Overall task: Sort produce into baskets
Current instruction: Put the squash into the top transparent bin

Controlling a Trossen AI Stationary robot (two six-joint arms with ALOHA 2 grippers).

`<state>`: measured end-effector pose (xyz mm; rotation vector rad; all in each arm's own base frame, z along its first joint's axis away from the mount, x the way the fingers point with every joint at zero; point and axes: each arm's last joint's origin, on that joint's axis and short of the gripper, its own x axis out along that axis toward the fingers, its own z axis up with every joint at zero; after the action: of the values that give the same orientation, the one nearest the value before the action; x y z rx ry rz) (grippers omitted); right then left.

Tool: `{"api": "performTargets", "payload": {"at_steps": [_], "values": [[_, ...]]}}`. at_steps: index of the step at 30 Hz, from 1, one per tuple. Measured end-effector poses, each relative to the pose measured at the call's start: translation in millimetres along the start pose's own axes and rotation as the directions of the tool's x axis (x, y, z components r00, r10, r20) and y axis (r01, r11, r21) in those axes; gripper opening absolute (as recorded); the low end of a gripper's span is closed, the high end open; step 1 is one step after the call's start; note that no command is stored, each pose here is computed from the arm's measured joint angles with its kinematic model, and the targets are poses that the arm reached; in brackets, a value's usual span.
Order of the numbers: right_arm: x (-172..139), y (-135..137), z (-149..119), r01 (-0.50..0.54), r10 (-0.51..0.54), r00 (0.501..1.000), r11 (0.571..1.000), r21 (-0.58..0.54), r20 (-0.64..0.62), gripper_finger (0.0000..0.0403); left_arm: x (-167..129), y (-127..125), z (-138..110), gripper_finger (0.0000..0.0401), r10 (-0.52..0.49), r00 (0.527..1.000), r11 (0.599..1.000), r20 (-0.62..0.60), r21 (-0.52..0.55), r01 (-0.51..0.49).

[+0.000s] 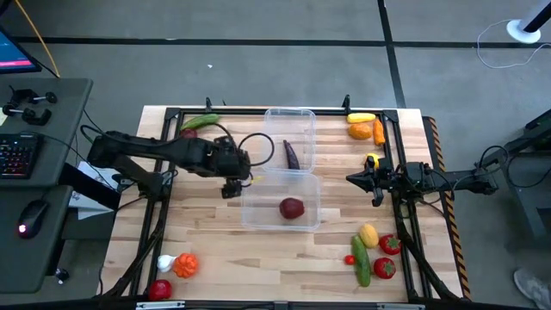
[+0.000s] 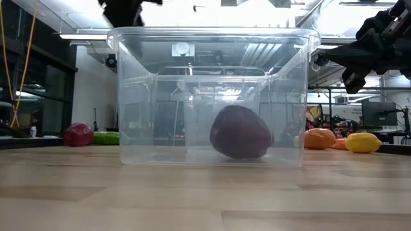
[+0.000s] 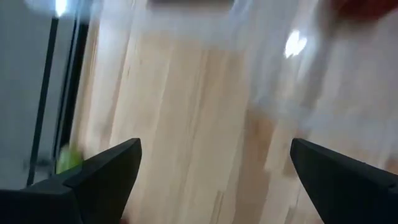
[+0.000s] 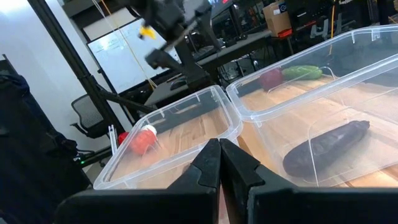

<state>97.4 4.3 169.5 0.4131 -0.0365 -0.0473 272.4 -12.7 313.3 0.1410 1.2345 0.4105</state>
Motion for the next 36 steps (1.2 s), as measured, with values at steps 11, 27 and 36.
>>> {"api": "performTargets", "payload": {"at_steps": [11,27,36], "values": [[0.0,0.0,0.0,0.000,0.000,1.000,1.000,0.000,0.000,0.0000,17.5,-22.6,-46.4,0.0400,-0.167,0.958,0.984,-0.234,-0.107,0.145],[0.0,0.0,0.1,0.000,0.000,1.000,1.000,0.000,0.001,0.0000,-89.7,-139.6,-157.1,0.0400,-0.466,0.885,0.849,-0.025,0.270,0.454],[0.0,0.0,0.1,0.000,0.000,1.000,1.000,0.000,0.000,0.0000,-64.8,-210.2,-200.0,0.0400,-0.316,0.944,0.847,-0.091,0.422,0.324]]}}
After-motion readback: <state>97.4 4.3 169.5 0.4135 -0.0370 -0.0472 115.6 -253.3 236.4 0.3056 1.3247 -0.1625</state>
